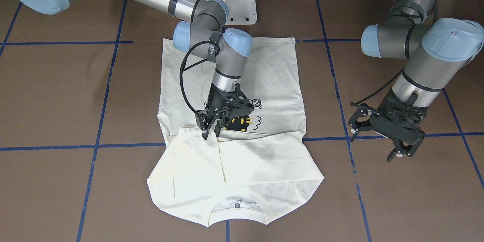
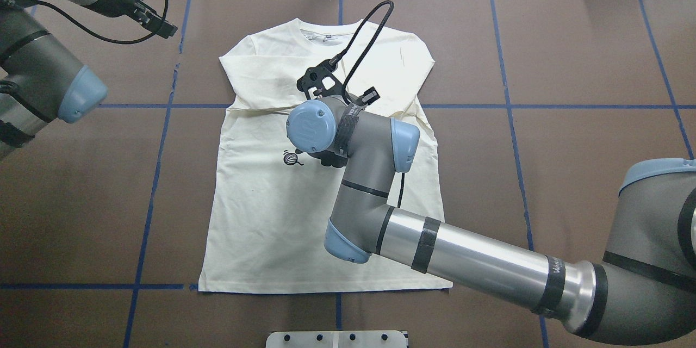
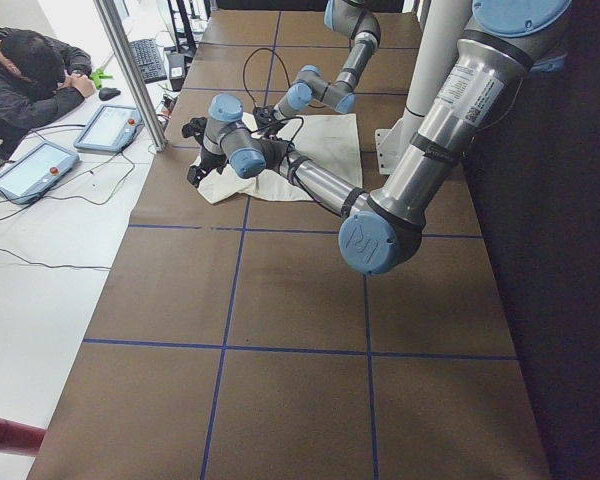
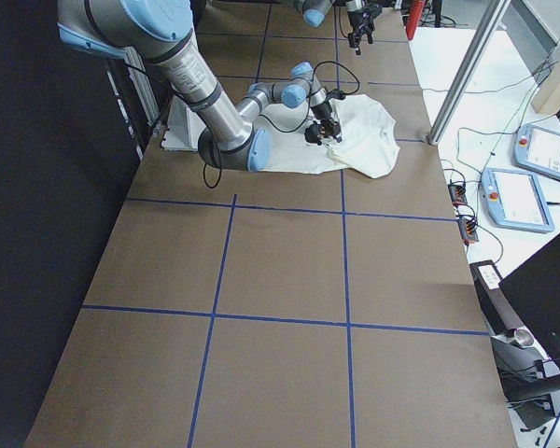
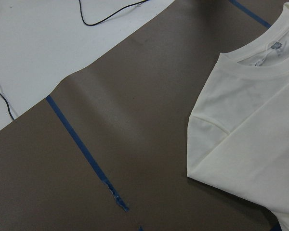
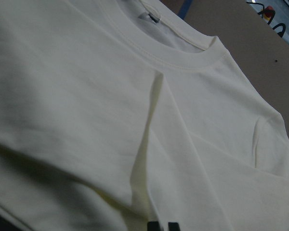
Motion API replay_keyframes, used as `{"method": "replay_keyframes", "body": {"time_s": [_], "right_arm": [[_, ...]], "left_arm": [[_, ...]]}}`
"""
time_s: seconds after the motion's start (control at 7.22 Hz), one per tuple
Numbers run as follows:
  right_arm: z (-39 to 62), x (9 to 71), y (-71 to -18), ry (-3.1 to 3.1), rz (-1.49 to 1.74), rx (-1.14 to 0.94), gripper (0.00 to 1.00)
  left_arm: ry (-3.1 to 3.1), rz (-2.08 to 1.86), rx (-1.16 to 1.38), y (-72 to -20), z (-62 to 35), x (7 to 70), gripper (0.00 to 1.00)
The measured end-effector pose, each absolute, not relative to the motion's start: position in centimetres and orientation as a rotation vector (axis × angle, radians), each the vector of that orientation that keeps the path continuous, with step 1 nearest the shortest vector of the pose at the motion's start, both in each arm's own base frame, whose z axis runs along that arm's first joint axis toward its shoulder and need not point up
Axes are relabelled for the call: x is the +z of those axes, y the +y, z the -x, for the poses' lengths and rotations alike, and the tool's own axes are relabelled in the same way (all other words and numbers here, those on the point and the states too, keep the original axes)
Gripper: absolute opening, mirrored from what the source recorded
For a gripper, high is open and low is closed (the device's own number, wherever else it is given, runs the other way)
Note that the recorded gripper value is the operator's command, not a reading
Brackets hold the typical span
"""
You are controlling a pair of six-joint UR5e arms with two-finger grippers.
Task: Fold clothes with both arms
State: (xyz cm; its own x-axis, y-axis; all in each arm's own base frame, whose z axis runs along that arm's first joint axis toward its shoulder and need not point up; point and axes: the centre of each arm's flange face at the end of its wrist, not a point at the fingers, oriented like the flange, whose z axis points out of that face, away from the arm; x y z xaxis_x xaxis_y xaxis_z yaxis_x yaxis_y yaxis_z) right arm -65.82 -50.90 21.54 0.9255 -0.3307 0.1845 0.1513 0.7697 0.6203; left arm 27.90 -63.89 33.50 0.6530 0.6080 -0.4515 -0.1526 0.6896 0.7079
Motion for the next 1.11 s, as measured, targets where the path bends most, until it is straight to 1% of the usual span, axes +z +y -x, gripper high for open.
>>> {"method": "replay_keyframes", "body": {"time_s": [0.28,0.69,0.83,0.97,1.11], "right_arm": [[64.3,21.4,-52.8,-0.278,-0.649,-0.282,0.0],[58.9,22.0,-58.7,-0.22,-0.661,-0.307,0.0],[57.6,22.6,-60.1,-0.201,-0.658,-0.306,0.25],[57.0,23.0,-60.8,-0.192,-0.654,-0.305,0.58],[56.8,23.3,-61.1,-0.188,-0.651,-0.306,1.0]], "left_arm": [[0.749,-0.678,0.453,-63.9,-28.0,33.4,1.0],[0.766,-0.686,0.435,-63.7,-28.1,33.1,1.0],[0.767,-0.687,0.433,-63.7,-28.1,33.1,1.0],[0.768,-0.687,0.432,-63.7,-28.1,33.0,1.0],[0.768,-0.687,0.431,-63.7,-28.1,33.0,1.0]]}}
